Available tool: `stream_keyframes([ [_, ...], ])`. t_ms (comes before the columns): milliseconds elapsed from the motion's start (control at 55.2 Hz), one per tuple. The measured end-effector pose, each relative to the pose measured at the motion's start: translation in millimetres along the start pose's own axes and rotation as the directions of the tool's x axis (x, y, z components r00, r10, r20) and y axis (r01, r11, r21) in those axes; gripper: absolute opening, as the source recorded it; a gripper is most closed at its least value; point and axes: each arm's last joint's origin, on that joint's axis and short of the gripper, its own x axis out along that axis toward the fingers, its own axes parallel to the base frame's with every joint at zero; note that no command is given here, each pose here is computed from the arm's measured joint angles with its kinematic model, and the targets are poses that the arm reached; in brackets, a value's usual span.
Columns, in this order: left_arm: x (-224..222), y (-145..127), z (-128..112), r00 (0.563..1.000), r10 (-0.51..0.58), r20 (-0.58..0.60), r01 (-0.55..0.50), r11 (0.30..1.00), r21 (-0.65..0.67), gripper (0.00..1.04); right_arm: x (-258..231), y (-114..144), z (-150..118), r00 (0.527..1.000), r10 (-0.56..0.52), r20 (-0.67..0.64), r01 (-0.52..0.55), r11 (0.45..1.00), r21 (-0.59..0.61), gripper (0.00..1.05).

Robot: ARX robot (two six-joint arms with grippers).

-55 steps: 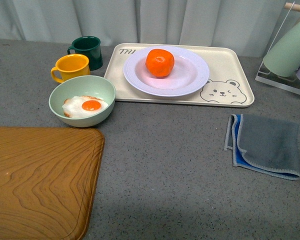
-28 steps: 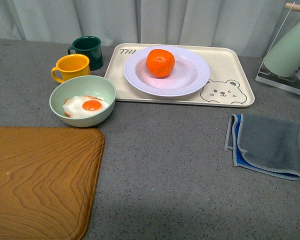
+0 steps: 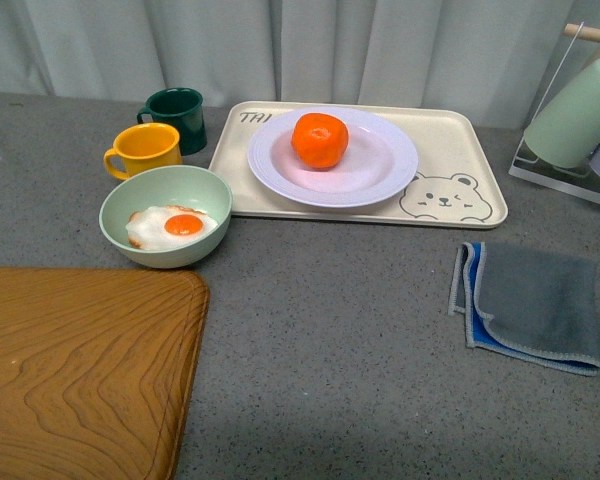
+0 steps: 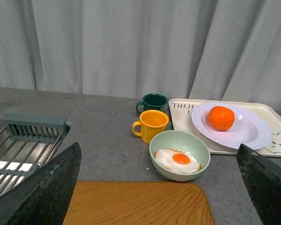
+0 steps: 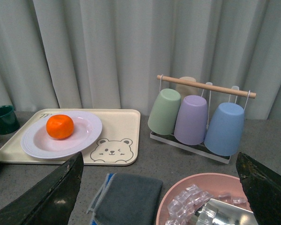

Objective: Place orange and plate with both arms

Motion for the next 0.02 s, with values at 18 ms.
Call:
stream_keyframes([
  [18, 0.0, 0.0, 0.0, 1.000, 0.000, 0.000, 0.000, 1.000, 0.000, 0.98, 0.0, 0.0, -0.1, 1.000, 0.000, 0.000, 0.000, 1.000, 0.000, 0.95],
])
